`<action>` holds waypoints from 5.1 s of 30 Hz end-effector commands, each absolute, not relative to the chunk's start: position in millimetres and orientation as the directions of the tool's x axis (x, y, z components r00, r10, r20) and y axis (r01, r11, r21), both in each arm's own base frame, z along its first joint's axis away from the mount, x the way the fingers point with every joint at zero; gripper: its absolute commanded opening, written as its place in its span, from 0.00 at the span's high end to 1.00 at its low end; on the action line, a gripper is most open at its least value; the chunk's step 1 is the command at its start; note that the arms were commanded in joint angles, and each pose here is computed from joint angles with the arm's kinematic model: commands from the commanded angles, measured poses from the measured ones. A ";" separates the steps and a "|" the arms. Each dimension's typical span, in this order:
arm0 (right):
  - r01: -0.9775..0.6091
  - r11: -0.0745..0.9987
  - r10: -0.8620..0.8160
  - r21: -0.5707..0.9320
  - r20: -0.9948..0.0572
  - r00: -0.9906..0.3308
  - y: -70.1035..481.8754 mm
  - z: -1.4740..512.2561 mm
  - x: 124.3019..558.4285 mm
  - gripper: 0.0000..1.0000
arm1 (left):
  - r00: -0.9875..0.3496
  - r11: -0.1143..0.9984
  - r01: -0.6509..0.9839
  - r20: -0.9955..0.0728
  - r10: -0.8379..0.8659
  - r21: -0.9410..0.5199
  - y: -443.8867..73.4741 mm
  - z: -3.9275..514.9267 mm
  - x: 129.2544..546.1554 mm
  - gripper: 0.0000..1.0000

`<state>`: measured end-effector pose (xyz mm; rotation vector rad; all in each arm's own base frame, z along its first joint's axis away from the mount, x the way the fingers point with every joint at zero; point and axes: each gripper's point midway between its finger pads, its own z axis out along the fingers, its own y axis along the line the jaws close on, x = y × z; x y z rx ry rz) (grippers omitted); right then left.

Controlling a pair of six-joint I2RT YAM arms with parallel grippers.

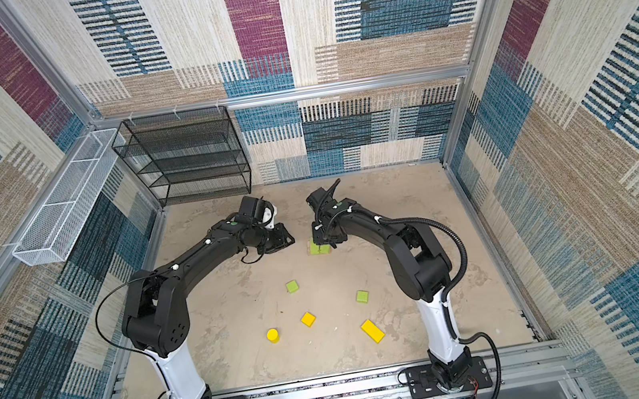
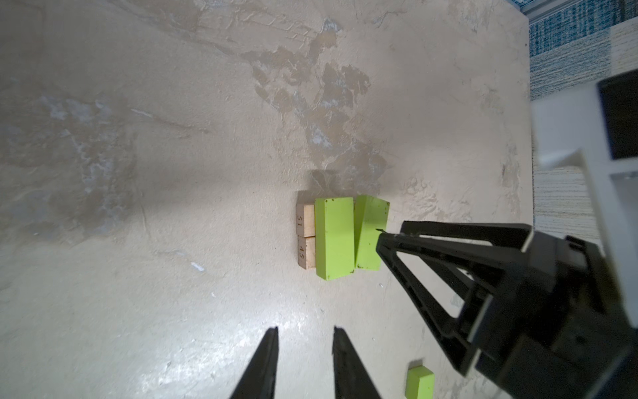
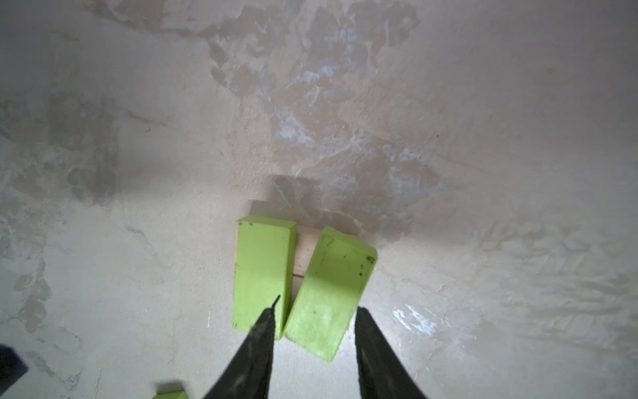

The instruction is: Build the wood block tower

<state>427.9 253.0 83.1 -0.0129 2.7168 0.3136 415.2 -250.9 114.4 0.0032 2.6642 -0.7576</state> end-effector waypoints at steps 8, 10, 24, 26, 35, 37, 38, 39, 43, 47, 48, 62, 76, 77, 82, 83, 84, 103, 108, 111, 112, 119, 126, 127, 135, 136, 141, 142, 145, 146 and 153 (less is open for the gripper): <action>-0.063 0.979 0.033 0.196 -0.449 -0.893 241.4 95.6 424.4 0.54 | -0.923 0.811 0.155 -0.375 -0.084 -0.564 -274.2 123.9 416.3 0.65; -0.068 0.977 0.031 0.201 -0.450 -0.892 241.0 92.7 424.7 0.54 | -0.924 0.810 0.160 -0.375 -0.078 -0.564 -277.8 122.7 416.8 0.62; -0.090 0.943 0.067 0.320 -0.449 -0.891 240.8 80.6 436.3 0.55 | -0.938 0.832 0.135 -0.339 -0.067 -0.539 -284.5 99.9 422.5 0.64; -0.095 0.938 0.068 0.332 -0.446 -0.892 242.5 80.1 437.2 0.55 | -0.939 0.831 0.136 -0.338 -0.066 -0.540 -287.0 98.8 423.1 0.64; -0.097 0.931 0.065 0.350 -0.424 -0.903 246.3 71.4 434.7 0.52 | -0.943 0.833 0.127 -0.327 -0.067 -0.539 -291.8 91.4 426.1 0.65; -0.094 0.932 0.066 0.349 -0.420 -0.905 245.8 70.1 434.1 0.52 | -0.944 0.833 0.127 -0.323 -0.065 -0.539 -293.5 89.4 425.9 0.65; -0.092 0.932 0.068 0.350 -0.419 -0.905 245.7 70.0 433.7 0.52 | -0.944 0.832 0.125 -0.322 -0.067 -0.540 -293.6 89.1 426.5 0.65; -0.092 0.932 0.068 0.351 -0.416 -0.907 245.8 69.2 433.0 0.51 | -0.945 0.833 0.125 -0.321 -0.065 -0.539 -293.7 88.1 426.6 0.66; -0.088 0.930 0.069 0.357 -0.406 -0.911 246.4 64.9 431.6 0.51 | -0.946 0.833 0.123 -0.317 -0.065 -0.539 -294.6 86.1 427.3 0.66; -0.088 0.929 0.067 0.360 -0.397 -0.915 248.1 60.2 431.7 0.50 | -0.947 0.833 0.123 -0.314 -0.063 -0.539 -295.4 84.6 427.2 0.66; -0.088 0.929 0.066 0.360 -0.396 -0.916 248.4 59.7 432.1 0.50 | -0.948 0.834 0.124 -0.313 -0.061 -0.538 -295.5 83.5 426.8 0.67; -0.097 0.928 0.061 0.360 -0.403 -0.913 251.8 60.9 438.6 0.50 | -0.950 0.832 0.123 -0.306 -0.058 -0.542 -297.3 80.6 427.8 0.68; -0.104 0.922 0.058 0.372 -0.400 -0.915 254.6 60.4 438.2 0.56 | -0.951 0.832 0.122 -0.303 -0.058 -0.541 -297.2 80.1 427.3 0.68; -0.105 0.922 0.057 0.373 -0.399 -0.915 254.9 59.8 438.2 0.57 | -0.951 0.833 0.122 -0.304 -0.058 -0.540 -297.0 79.9 427.5 0.68; -0.107 0.920 0.057 0.377 -0.397 -0.916 255.9 59.4 438.3 0.59 | -0.951 0.833 0.121 -0.303 -0.058 -0.540 -297.0 79.4 427.6 0.68; -0.108 0.919 0.057 0.378 -0.399 -0.915 256.3 60.5 438.7 0.59 | -0.951 0.833 0.121 -0.304 -0.059 -0.540 -296.7 79.9 428.2 0.68; -0.107 0.920 0.058 0.378 -0.399 -0.915 256.2 60.3 438.7 0.60 | -0.951 0.833 0.122 -0.305 -0.058 -0.540 -297.2 80.1 427.9 0.68; -0.107 0.914 0.063 0.392 -0.395 -0.916 258.7 62.2 439.1 0.64 | -0.953 0.828 0.122 -0.298 -0.056 -0.548 -299.6 78.7 427.4 0.72; -0.107 0.914 0.065 0.391 -0.401 -0.914 257.9 65.9 439.3 0.61 | -0.953 0.826 0.124 -0.297 -0.054 -0.550 -301.2 78.4 427.6 0.72; -0.105 0.915 0.069 0.391 -0.406 -0.911 256.8 69.9 438.4 0.60 | -0.953 0.824 0.127 -0.299 -0.054 -0.552 -302.1 79.9 427.7 0.72; -0.105 0.914 0.071 0.391 -0.410 -0.909 256.4 71.9 438.2 0.59 | -0.954 0.825 0.125 -0.296 -0.053 -0.552 -302.1 78.9 427.3 0.72; -0.101 0.913 0.080 0.396 -0.414 -0.907 254.6 75.4 434.9 0.59 | -0.955 0.821 0.134 -0.294 -0.043 -0.556 -307.3 78.2 426.1 0.73; -0.093 0.915 0.082 0.393 -0.407 -0.910 253.2 69.5 433.4 0.62 | -0.956 0.823 0.132 -0.291 -0.042 -0.552 -307.9 77.0 426.4 0.73; -0.094 0.914 0.082 0.394 -0.408 -0.909 253.5 69.3 433.9 0.62 | -0.956 0.824 0.131 -0.290 -0.041 -0.552 -308.3 76.6 426.2 0.73; -0.090 0.913 0.084 0.397 -0.400 -0.913 254.3 64.6 434.4 0.61 | -0.960 0.827 0.132 -0.280 -0.032 -0.547 -310.0 72.8 426.7 0.73; -0.090 0.913 0.083 0.397 -0.399 -0.913 254.7 64.2 434.2 0.61 | -0.960 0.827 0.131 -0.278 -0.032 -0.546 -310.2 72.7 426.8 0.73; -0.089 0.913 0.085 0.397 -0.400 -0.913 254.9 64.3 434.8 0.61 | -0.960 0.827 0.134 -0.279 -0.028 -0.547 -311.8 72.3 426.9 0.73; -0.088 0.914 0.086 0.397 -0.400 -0.912 254.6 64.4 435.0 0.61 | -0.960 0.827 0.135 -0.278 -0.027 -0.547 -312.0 71.9 426.9 0.73; -0.088 0.913 0.085 0.398 -0.397 -0.914 255.0 62.7 435.3 0.61 | -0.961 0.827 0.135 -0.276 -0.025 -0.546 -312.4 70.9 427.2 0.73; -0.088 0.913 0.083 0.398 -0.395 -0.915 255.3 61.3 434.9 0.61 | -0.962 0.827 0.135 -0.272 -0.023 -0.546 -312.8 69.4 426.6 0.73; -0.090 0.911 0.084 0.403 -0.396 -0.915 257.0 61.6 436.2 0.61 | -0.962 0.832 0.137 -0.273 -0.018 -0.538 -312.0 69.1 427.1 0.74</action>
